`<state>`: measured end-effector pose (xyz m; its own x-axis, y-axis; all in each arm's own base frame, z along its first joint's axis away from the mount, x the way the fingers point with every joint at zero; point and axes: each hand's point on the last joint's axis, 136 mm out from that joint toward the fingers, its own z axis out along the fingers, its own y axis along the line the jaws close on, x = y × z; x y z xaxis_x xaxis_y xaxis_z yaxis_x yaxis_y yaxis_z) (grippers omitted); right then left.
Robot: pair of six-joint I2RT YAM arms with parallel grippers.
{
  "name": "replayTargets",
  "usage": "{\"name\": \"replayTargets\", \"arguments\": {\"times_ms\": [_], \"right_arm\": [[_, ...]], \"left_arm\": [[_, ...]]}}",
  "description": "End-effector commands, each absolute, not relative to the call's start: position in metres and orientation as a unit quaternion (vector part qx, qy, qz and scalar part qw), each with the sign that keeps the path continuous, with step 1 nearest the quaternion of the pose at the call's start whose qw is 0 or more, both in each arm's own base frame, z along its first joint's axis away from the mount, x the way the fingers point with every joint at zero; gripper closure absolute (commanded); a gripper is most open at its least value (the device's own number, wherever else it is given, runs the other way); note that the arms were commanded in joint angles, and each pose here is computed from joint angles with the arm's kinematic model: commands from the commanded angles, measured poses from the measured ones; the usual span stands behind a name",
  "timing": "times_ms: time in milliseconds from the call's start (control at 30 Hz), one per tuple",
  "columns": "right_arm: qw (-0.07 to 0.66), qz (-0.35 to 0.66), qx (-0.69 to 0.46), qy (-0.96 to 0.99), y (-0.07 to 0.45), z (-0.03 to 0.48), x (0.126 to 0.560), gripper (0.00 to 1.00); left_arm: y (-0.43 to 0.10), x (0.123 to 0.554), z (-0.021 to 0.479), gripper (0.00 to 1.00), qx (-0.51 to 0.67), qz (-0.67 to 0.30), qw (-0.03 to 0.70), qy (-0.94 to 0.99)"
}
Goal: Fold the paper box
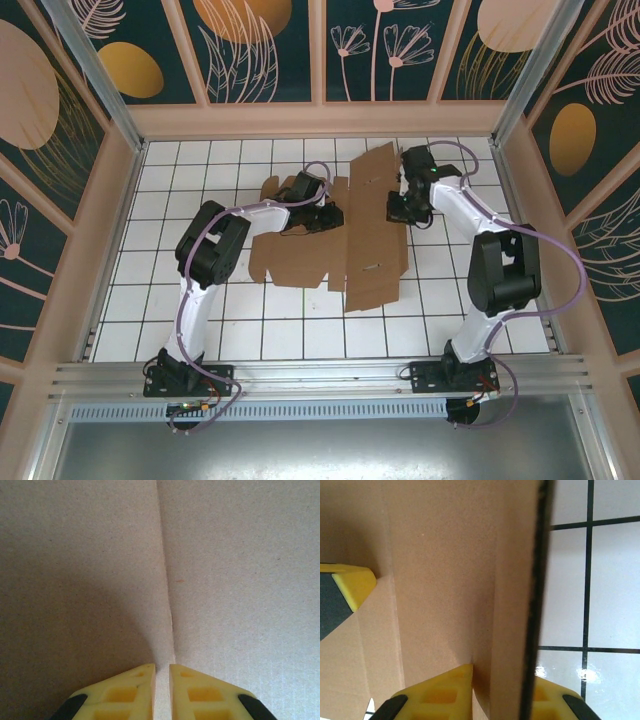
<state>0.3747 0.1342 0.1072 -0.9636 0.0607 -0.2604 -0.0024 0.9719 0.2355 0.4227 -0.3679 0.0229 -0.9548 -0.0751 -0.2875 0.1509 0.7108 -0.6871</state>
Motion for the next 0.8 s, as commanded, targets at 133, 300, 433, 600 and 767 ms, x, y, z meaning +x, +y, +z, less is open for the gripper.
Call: {"name": "replayTargets", "arguments": {"times_ms": [133,300,433,600,767], "right_arm": [[0.116,0.063,-0.020,0.991,0.174,0.108,0.373,0.80],[0.121,0.001,-0.039,0.992,0.184,0.115,0.378,0.79],[0.119,-0.071,-0.058,0.989,0.166,0.116,0.381,0.79],[0.140,-0.110,-0.086,0.980,0.160,0.135,0.392,0.79],[0.161,-0.142,-0.117,0.970,0.165,0.150,0.402,0.79]], "left_arm": [[-0.376,0.396,0.004,0.84,0.005,-0.379,0.106,0.919],[-0.372,0.395,0.027,0.85,0.004,-0.387,0.122,0.914],[-0.339,0.398,0.050,0.85,-0.016,-0.376,0.151,0.914],[-0.281,0.402,0.074,0.82,-0.057,-0.352,0.193,0.914],[-0.239,0.402,0.072,0.81,-0.082,-0.302,0.216,0.925]]}}
